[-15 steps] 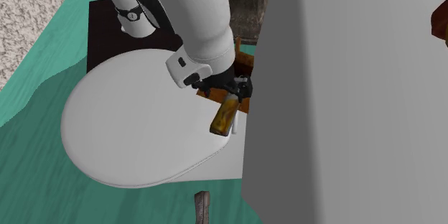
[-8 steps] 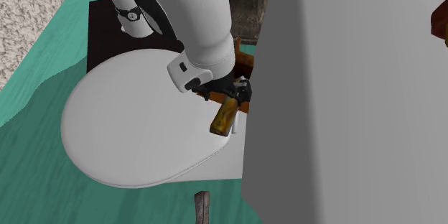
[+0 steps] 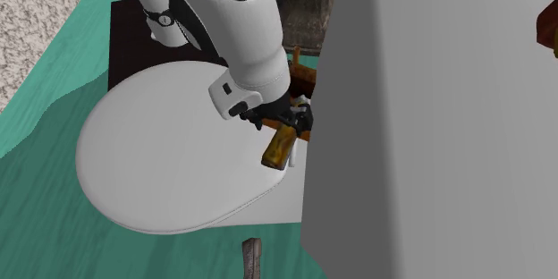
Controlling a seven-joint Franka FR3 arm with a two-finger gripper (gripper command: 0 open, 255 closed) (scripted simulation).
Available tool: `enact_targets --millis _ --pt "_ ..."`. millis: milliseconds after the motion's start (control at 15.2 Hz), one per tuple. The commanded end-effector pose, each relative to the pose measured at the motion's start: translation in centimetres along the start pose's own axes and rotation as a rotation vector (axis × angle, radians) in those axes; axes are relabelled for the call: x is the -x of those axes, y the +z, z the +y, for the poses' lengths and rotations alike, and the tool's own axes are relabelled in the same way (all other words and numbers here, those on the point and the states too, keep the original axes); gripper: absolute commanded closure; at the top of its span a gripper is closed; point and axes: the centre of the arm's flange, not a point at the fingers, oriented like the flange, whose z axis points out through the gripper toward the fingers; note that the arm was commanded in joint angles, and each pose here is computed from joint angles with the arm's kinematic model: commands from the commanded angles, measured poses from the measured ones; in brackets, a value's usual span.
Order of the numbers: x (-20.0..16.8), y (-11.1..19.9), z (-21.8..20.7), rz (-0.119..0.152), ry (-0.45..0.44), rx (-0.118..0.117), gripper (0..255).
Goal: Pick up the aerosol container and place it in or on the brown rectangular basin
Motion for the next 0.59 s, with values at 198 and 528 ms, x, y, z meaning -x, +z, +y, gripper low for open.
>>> enact_targets --millis 198,528 --pt "1.1 3.1 -0.5 -0.058 -0.007 0.007 255" --pt "1.6 2.0 -1.3 -0.058 -0.007 0.008 255"
